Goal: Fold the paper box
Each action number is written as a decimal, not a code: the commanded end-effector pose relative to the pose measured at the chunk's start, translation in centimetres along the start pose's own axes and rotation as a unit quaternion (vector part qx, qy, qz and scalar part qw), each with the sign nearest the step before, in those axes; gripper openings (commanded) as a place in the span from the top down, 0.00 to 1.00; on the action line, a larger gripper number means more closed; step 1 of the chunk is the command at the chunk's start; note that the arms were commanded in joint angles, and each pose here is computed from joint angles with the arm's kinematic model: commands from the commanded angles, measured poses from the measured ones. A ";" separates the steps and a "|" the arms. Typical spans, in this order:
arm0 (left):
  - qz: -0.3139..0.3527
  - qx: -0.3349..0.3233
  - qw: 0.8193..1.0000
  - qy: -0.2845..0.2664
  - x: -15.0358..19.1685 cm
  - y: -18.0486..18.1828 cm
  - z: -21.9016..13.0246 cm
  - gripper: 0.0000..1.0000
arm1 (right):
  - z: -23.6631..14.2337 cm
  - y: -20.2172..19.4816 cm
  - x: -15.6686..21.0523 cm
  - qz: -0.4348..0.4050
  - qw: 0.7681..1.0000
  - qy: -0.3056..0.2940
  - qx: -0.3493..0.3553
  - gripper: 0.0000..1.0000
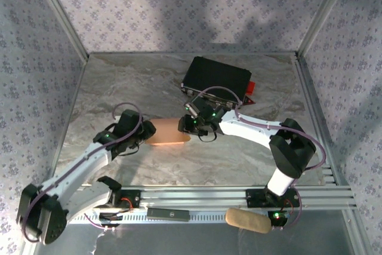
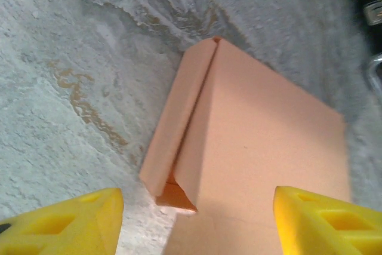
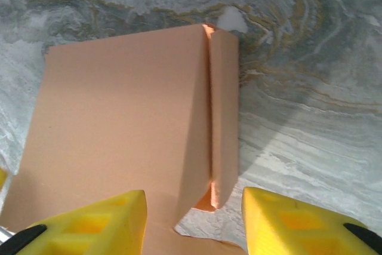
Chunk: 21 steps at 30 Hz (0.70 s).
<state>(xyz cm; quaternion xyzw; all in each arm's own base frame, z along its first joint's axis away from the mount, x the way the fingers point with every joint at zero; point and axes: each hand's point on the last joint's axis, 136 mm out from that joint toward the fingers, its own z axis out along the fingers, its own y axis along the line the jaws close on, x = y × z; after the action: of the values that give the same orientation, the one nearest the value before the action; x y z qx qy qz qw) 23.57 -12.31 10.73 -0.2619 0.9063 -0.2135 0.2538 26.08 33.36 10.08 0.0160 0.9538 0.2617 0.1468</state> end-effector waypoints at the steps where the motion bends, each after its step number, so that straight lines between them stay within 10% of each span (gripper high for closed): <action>1: -0.041 0.025 0.999 0.018 1.3 0.2 0.0 0.23 | -1.4 -0.2 0.8 0.022 0.999 -0.016 -0.016 0.50; 21: 0.086 -0.078 0.993 0.035 1.2 3.0 3.3 0.47 | -1.0 -1.6 0.7 0.028 0.998 -0.032 -0.045 0.47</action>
<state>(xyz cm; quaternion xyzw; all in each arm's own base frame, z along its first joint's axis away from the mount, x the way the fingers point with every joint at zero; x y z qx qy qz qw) 22.81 -11.60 6.07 -0.2069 0.9462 -0.1351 0.2089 24.45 31.86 10.53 0.0504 0.9345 0.3068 0.1736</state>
